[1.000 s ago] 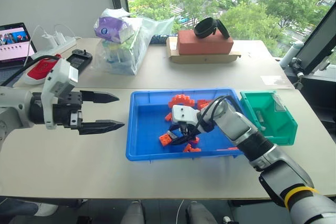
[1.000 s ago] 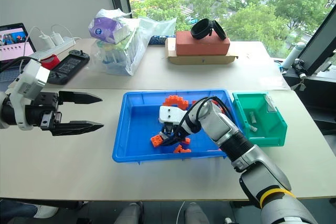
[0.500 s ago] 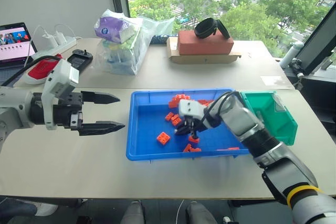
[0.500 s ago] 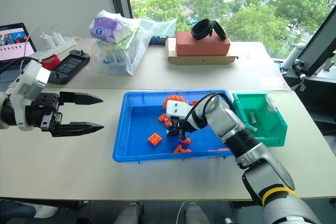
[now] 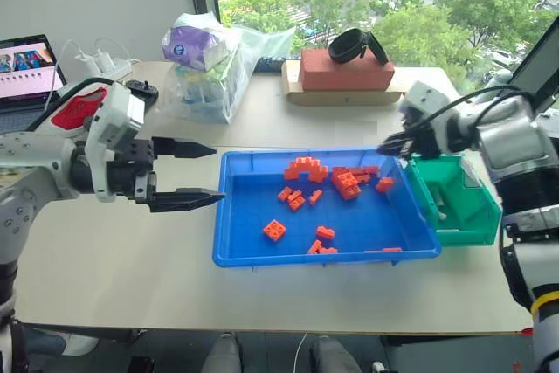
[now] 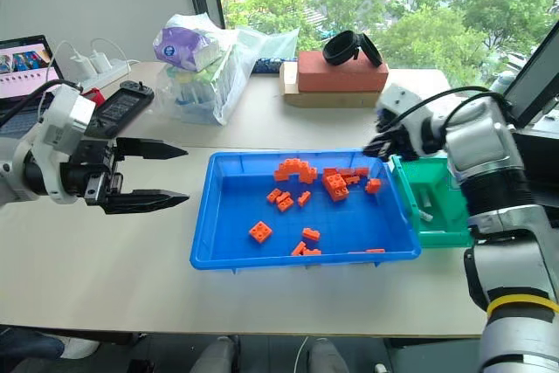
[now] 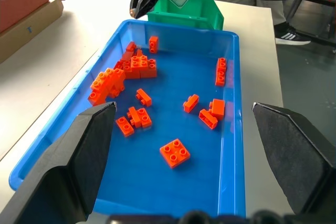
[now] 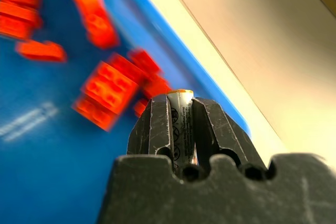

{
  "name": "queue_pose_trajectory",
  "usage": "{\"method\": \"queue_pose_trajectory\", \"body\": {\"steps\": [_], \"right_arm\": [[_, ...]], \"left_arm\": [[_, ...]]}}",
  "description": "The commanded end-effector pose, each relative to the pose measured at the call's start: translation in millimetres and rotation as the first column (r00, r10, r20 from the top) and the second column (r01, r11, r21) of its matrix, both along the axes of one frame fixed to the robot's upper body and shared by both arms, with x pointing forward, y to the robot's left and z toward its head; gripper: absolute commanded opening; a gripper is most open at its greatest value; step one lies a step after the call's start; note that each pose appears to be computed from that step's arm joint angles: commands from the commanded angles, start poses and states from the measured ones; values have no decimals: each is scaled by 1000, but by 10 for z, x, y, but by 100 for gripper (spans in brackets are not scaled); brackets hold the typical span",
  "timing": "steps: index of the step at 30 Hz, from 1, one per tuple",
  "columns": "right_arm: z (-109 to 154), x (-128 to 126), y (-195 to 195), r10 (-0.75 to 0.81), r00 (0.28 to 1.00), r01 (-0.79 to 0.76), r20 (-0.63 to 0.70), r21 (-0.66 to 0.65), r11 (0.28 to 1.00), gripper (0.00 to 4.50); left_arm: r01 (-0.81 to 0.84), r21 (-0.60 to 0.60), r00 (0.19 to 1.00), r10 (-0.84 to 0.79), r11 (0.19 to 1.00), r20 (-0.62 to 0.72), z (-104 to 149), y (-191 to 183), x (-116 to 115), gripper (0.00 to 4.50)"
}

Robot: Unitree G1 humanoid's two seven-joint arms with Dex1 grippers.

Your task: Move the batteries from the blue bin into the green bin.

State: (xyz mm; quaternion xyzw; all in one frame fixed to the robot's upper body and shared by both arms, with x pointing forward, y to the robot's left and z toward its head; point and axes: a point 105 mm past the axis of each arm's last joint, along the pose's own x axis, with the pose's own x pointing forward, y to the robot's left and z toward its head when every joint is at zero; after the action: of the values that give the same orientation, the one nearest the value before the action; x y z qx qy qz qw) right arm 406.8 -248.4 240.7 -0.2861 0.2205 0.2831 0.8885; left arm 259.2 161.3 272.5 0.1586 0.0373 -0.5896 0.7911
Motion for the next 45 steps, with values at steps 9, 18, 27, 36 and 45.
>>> {"method": "queue_pose_trajectory", "body": {"steps": [9, 18, 27, 36, 45], "right_arm": [[-111, 4, -659, -245, 969, 246, 17, -49, 968, 26], [-318, -103, -621, -177, 981, 169, -74, -99, 981, 26], [-249, -237, -600, -141, 987, 135, -71, -79, 988, 316], [269, -217, -311, -5, 992, 3, 130, 16, 1000, 443], [491, -167, 148, 78, 874, -180, 479, 170, 969, 443]], "left_arm": [[56, -96, 992, -45, 994, 114, 280, -121, 51, 450], [52, -90, 992, -41, 995, 117, 237, -163, 88, 450], [48, -87, 993, -38, 995, 112, 228, -158, 85, 450], [28, -101, 994, -17, 994, 110, 237, -133, 105, 450], [-272, -121, 934, 292, 955, 204, 198, 160, 330, 450]]}}
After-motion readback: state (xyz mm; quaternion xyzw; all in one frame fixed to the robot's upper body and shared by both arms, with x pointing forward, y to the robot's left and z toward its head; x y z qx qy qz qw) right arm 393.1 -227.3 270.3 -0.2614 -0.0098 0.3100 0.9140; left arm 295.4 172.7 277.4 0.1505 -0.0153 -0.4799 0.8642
